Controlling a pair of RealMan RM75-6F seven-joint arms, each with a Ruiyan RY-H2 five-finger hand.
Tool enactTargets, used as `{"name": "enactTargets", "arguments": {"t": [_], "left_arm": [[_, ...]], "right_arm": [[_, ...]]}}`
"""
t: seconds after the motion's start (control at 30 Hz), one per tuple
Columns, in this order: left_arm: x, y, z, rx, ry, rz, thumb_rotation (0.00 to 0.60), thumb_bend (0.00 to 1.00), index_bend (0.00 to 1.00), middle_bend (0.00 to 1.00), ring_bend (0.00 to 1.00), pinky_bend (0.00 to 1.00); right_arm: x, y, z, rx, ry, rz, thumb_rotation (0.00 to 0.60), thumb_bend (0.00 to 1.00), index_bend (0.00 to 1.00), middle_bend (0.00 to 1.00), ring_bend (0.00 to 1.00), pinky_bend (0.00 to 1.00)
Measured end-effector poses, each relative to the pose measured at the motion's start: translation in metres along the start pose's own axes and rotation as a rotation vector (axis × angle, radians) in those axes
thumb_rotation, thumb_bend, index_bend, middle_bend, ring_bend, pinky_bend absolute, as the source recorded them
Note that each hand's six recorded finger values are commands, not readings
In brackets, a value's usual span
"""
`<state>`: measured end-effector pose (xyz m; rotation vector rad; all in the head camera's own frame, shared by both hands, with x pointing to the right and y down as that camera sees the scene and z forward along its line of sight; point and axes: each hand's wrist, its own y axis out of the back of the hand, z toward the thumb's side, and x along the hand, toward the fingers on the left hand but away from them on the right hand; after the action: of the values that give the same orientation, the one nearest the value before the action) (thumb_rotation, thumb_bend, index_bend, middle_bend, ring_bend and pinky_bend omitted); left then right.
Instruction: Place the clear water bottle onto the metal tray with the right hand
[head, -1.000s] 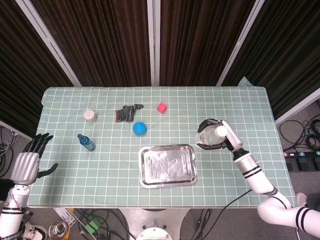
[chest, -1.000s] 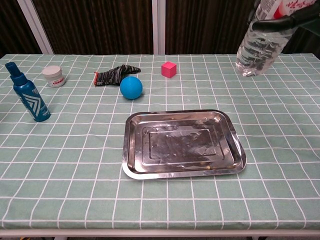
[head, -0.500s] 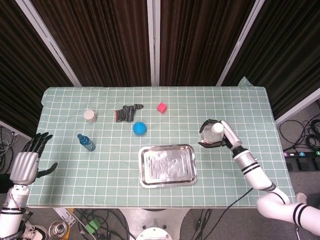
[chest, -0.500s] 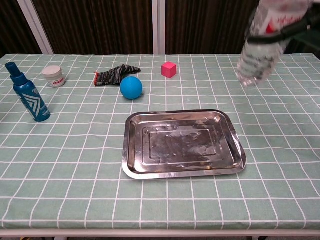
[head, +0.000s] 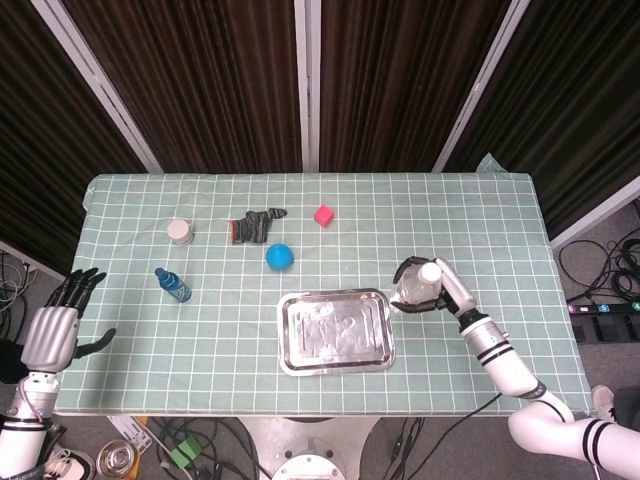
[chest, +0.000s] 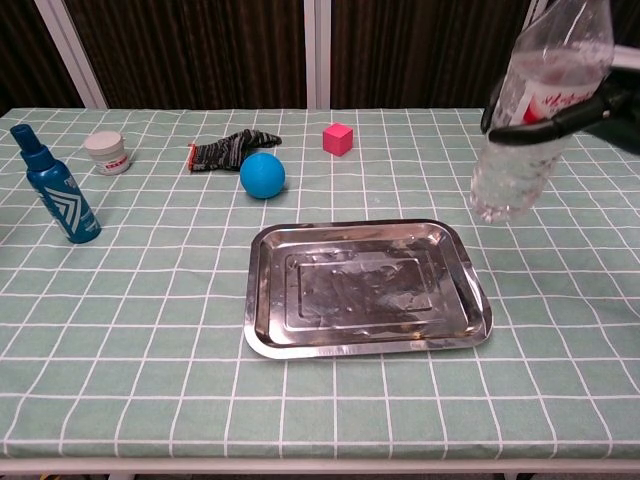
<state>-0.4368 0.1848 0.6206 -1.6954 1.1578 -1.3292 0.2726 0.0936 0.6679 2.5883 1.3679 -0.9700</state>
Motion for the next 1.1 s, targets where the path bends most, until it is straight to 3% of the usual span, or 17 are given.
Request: {"name": "enactTargets", "arguments": {"t": [0.13, 0.3, 0.47, 0.57, 0.63, 0.8, 0.9, 1.0, 1.1], "left_arm": [[0.001, 0.000, 0.000, -0.003, 0.000, 0.002, 0.600, 0.24, 0.16, 0.18, 0.09, 0.19], [-0.001, -0.003, -0.003, 0.003, 0.011, -0.012, 0.600, 0.24, 0.16, 0.18, 0.09, 0.19], [0.000, -0.006, -0.001, -0.001, 0.012, -0.013, 0.600, 0.24, 0.16, 0.18, 0.09, 0.19], [0.000, -0.006, -0.002, -0.002, 0.013, -0.012, 0.600, 0.24, 0.16, 0.18, 0.09, 0.19], [0.000, -0.006, -0.004, -0.006, 0.016, -0.015, 0.600, 0.24, 0.16, 0.18, 0.09, 0.19], [0.000, -0.013, -0.004, -0.017, 0.011, -0.031, 0.600, 0.24, 0.16, 0.18, 0.09, 0.19], [0.000, -0.014, -0.003, -0.021, 0.008, -0.030, 0.600, 0.24, 0.16, 0.18, 0.09, 0.19], [0.000, -0.013, -0.003, -0.014, 0.006, -0.025, 0.600, 0.24, 0.16, 0.18, 0.09, 0.19], [0.000, -0.010, -0.004, -0.007, 0.010, -0.019, 0.600, 0.24, 0.16, 0.18, 0.09, 0.19]], "right_arm": [[0.003, -0.001, -0.002, 0.009, -0.008, 0.009, 0.600, 0.11, 0.78, 0.57, 0.34, 0.36], [-0.007, 0.002, 0.024, -0.002, 0.094, -0.039, 0.600, 0.11, 0.78, 0.57, 0.34, 0.36], [-0.033, -0.043, 0.047, -0.008, 0.117, 0.080, 0.600, 0.11, 0.78, 0.57, 0.34, 0.36], [-0.034, -0.055, 0.044, 0.012, 0.088, 0.122, 0.600, 0.11, 0.78, 0.57, 0.34, 0.36], [-0.029, -0.046, 0.041, 0.020, 0.079, 0.101, 0.600, 0.11, 0.78, 0.57, 0.34, 0.36], [0.011, 0.030, 0.020, 0.067, 0.043, -0.095, 0.600, 0.11, 0.78, 0.57, 0.34, 0.36], [0.036, 0.058, 0.007, 0.072, 0.005, -0.159, 0.600, 0.11, 0.78, 0.57, 0.34, 0.36], [0.028, 0.044, 0.008, 0.056, 0.010, -0.117, 0.600, 0.11, 0.78, 0.57, 0.34, 0.36], [0.005, 0.004, 0.019, 0.019, 0.043, -0.027, 0.600, 0.11, 0.78, 0.57, 0.34, 0.36]]}}
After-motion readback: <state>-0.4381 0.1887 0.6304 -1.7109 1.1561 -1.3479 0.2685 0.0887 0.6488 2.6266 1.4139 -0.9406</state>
